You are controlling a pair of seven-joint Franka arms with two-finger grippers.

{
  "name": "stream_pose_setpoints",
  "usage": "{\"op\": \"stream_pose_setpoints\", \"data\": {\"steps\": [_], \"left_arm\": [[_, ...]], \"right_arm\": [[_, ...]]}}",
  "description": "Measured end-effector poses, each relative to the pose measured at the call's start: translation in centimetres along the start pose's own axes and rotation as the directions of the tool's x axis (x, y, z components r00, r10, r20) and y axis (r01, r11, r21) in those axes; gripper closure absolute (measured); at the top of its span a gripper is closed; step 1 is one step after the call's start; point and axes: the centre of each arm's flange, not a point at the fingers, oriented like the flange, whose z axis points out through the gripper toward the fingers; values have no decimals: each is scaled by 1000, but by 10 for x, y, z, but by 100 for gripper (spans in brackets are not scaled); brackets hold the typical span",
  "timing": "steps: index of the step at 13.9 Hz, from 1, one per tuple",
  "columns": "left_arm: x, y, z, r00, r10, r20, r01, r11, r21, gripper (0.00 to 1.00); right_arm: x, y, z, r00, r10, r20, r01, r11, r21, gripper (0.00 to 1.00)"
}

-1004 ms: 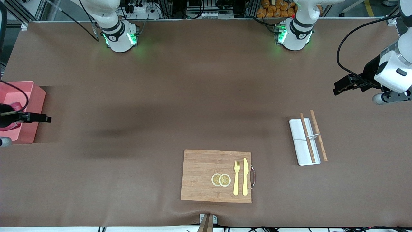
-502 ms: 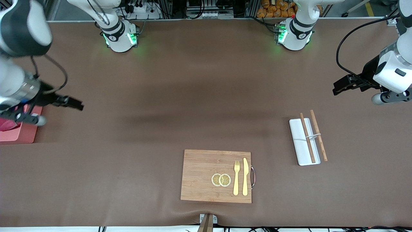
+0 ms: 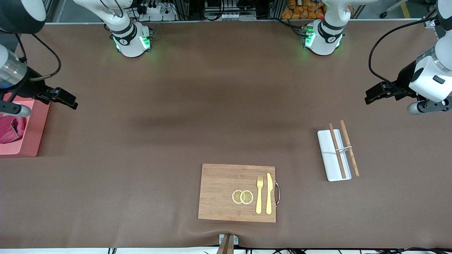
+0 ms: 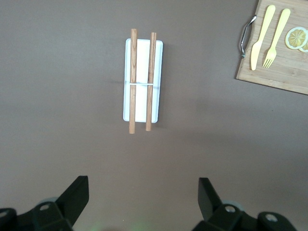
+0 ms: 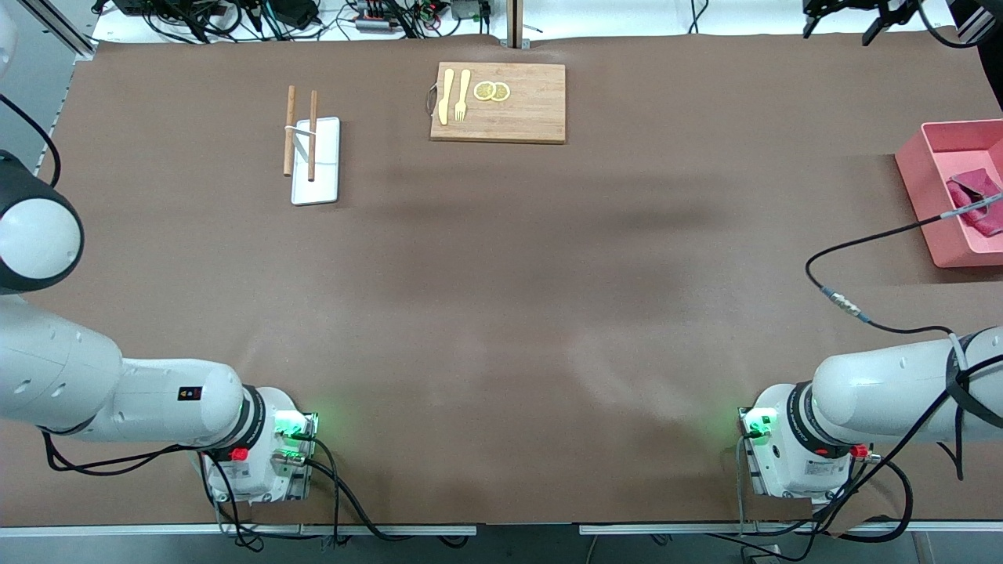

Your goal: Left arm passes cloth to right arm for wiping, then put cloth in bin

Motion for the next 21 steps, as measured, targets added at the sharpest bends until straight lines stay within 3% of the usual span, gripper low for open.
{"op": "stream_pose_setpoints", "data": {"steps": [21], "left_arm": [[3,-10,-13,997,68,-28,-68,998,-2,0]], "right_arm": [[-16,-15,-23,999,-22,-41,22,1000,4,0]]}}
